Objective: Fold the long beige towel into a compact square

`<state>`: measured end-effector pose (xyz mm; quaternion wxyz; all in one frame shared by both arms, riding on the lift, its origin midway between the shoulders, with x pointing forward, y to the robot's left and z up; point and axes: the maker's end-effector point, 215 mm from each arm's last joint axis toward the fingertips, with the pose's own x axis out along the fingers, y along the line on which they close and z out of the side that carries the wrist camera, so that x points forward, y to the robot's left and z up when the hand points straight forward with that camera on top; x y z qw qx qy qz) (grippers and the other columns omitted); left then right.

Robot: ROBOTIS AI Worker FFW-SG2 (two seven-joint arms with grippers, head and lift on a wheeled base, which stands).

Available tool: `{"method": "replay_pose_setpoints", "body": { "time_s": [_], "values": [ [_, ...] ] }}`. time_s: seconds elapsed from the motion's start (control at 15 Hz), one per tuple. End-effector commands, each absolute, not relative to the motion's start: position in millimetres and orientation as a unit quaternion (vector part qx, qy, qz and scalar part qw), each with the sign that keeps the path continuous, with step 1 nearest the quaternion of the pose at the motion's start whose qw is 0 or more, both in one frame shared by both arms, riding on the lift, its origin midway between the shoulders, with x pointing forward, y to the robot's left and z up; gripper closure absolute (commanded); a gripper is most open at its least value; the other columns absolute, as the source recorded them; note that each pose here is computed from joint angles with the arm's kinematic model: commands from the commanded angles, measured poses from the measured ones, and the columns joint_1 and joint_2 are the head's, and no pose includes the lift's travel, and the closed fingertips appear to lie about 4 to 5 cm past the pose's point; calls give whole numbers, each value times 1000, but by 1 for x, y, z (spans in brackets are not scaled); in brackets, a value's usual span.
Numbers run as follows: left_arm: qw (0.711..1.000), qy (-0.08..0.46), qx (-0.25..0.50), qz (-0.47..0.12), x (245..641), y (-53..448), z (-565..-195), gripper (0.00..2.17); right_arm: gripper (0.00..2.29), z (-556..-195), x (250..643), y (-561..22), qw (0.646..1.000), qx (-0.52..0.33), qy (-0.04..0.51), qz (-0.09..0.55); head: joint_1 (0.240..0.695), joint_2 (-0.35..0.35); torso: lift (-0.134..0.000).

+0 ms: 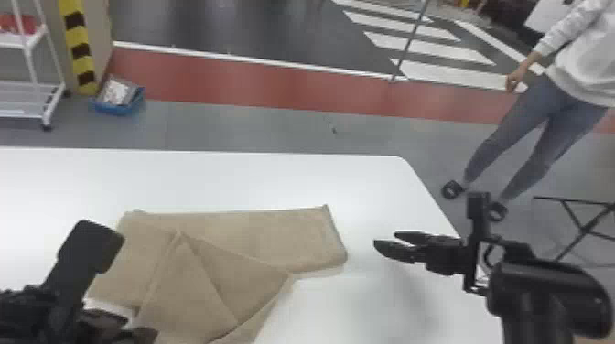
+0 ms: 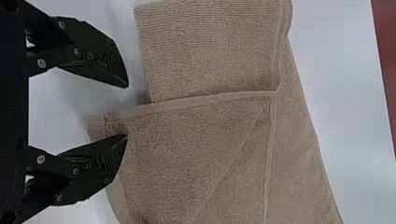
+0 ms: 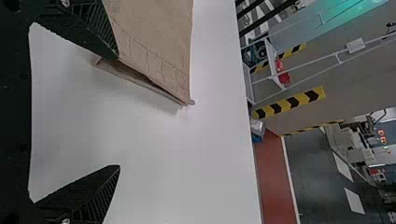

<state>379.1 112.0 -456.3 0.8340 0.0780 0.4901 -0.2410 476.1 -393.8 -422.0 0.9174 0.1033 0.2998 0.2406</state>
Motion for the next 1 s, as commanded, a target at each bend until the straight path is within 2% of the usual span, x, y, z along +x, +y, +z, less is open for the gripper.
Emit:
{"method": "replay_pose_setpoints", "body": {
  "time_s": [0.0,0.07,0.4,0.6,0.73,0.93],
  "values": [
    [834,490,72,-244,376,109,-454,1585,36,-422,476,-394,917,104,300,240,695,-350,-124],
    [836,485,69,-246,377,106,-449,1730,36,-424,475,-395,917,105,301,240,695,-350,-124],
    [851,445,56,-272,370,77,-411,1730,36,-430,473,-394,915,107,306,240,695,-350,-124],
    [847,421,43,-321,356,17,-388,1730,36,-432,474,-391,914,105,307,242,695,-350,-124],
    [844,409,66,-340,354,-6,-380,1730,36,-434,473,-388,913,106,308,244,695,-350,-124],
    [831,431,118,-331,361,-16,-409,1727,36,-437,470,-387,912,106,312,244,695,-350,-124]
  ]
}}
